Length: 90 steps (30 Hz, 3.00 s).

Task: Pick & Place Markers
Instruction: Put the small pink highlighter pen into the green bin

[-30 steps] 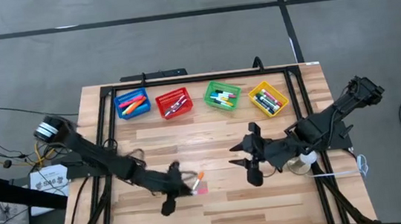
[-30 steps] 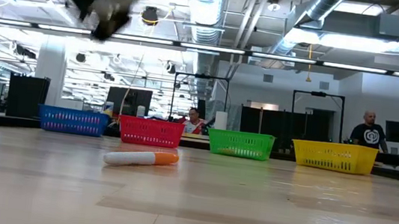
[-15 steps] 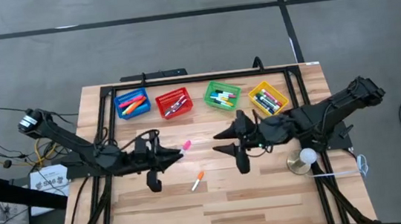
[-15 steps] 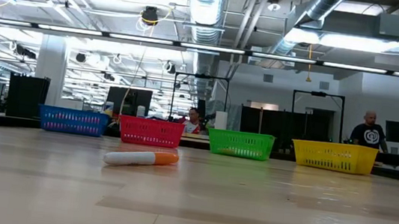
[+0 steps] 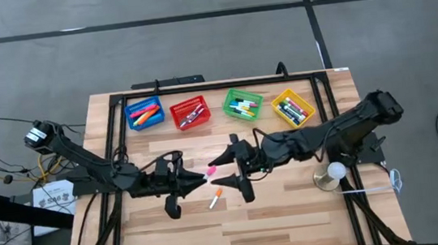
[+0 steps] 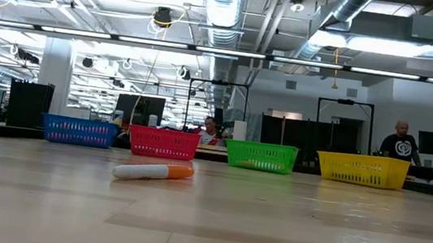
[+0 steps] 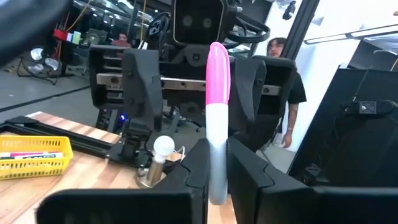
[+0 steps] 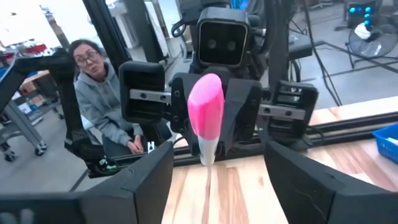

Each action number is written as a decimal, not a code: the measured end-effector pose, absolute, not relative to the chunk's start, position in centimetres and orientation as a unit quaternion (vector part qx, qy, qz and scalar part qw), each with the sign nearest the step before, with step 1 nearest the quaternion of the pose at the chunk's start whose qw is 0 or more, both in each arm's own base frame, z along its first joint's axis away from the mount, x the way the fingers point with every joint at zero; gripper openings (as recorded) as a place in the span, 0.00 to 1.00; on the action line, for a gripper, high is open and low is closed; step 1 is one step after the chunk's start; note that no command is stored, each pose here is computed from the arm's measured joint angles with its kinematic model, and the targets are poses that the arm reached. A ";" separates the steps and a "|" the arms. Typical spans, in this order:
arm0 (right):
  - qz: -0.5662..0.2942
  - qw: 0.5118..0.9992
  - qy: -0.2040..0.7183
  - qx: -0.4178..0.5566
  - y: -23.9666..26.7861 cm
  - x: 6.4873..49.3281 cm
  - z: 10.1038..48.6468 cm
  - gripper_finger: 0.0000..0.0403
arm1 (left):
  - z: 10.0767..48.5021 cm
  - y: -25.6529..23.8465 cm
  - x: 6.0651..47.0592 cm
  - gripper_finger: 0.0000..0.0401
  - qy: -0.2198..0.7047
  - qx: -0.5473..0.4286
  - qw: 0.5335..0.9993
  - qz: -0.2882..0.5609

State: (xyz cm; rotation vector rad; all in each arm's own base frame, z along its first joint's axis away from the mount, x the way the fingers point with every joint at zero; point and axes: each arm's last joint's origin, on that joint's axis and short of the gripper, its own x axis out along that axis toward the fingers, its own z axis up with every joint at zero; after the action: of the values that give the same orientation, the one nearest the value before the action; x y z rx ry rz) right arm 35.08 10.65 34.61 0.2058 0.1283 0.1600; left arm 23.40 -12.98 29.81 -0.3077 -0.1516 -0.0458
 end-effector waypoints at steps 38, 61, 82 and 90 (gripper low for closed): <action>0.096 0.987 0.022 0.130 9.7 35.8 35.2 0.09 | 29.7 -12.9 23.5 0.15 -0.073 -0.168 0.983 -0.025; 0.103 0.991 0.020 0.086 7.4 36.3 37.1 0.09 | 35.4 -8.2 17.0 0.43 -0.126 -0.182 0.974 -0.042; -0.047 0.961 0.264 0.066 -3.4 35.5 32.6 0.09 | 35.0 -7.3 15.5 0.38 -0.080 -0.152 0.984 -0.036; -0.072 0.957 0.272 0.073 -6.7 35.0 32.4 0.09 | 35.0 -7.3 15.5 0.38 -0.079 -0.151 0.985 -0.036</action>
State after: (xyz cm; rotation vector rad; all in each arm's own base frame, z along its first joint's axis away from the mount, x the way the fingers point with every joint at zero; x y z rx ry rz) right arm 34.96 -6.66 32.43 0.1479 0.5515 -0.1456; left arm 15.52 -7.34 35.00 -0.3028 -0.1596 -0.0717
